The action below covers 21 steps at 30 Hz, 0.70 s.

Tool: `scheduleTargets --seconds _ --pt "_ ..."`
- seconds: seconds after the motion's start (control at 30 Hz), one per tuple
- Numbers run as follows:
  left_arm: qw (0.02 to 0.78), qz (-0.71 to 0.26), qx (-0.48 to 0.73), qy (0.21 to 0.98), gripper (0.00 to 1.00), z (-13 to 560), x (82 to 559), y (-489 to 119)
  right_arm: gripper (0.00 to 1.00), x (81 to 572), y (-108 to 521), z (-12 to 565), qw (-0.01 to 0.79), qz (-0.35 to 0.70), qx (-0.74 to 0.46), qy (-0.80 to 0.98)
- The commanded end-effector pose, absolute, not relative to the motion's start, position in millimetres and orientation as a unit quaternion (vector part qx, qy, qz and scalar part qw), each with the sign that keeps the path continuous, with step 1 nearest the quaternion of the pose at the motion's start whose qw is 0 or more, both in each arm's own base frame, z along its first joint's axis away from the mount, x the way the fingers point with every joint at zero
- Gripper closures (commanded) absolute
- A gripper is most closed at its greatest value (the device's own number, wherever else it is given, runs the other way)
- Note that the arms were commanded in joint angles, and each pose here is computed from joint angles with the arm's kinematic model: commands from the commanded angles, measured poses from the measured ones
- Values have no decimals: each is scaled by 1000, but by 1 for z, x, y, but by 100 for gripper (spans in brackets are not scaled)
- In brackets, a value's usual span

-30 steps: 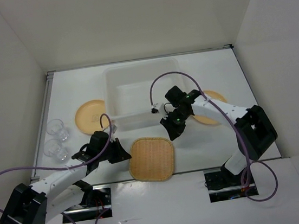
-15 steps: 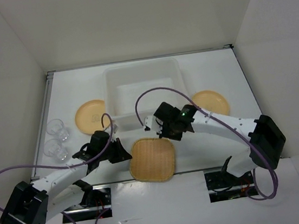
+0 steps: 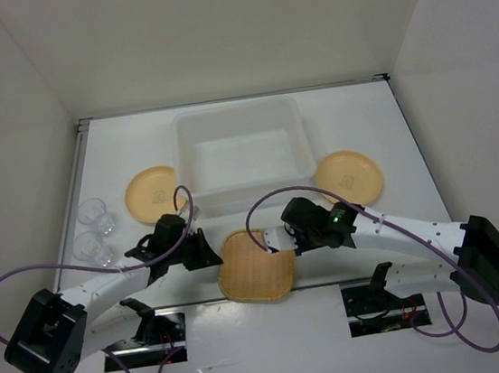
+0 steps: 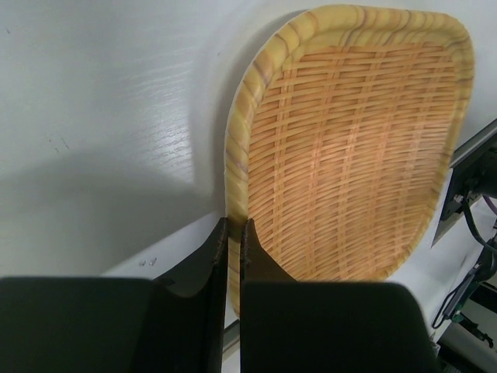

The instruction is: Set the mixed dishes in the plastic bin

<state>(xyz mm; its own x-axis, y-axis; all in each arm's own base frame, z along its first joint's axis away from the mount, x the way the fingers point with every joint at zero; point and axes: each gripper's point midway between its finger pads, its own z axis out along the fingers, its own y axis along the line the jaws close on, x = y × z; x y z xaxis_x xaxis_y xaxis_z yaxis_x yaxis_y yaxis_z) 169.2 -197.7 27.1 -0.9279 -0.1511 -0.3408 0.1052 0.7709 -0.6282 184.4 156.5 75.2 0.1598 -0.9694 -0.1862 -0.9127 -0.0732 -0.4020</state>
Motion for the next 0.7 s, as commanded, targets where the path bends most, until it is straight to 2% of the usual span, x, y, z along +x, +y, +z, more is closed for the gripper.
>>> scheduleTargets --seconds 0.0,0.07,0.27,0.37,0.47,0.5,0.67 --pt "185 -314 -5 931 93 25 163 -189 100 181 183 75 254 -19 -753 606" --pt "192 -318 -3 928 92 29 165 -190 100 177 187 73 255 -12 -757 601" --pt "200 -327 -10 924 85 35 164 -190 100 153 193 34 181 15 -784 594" --pt "198 -336 -6 921 72 38 162 -192 100 143 198 18 144 27 -784 603" --pt "198 -336 -6 921 64 38 162 -192 100 137 204 16 139 24 -793 592" --pt "195 -339 -4 920 57 39 161 -193 100 137 205 16 140 20 -795 589" --pt "196 -346 -1 918 41 39 159 -195 100 136 208 17 142 5 -797 586"
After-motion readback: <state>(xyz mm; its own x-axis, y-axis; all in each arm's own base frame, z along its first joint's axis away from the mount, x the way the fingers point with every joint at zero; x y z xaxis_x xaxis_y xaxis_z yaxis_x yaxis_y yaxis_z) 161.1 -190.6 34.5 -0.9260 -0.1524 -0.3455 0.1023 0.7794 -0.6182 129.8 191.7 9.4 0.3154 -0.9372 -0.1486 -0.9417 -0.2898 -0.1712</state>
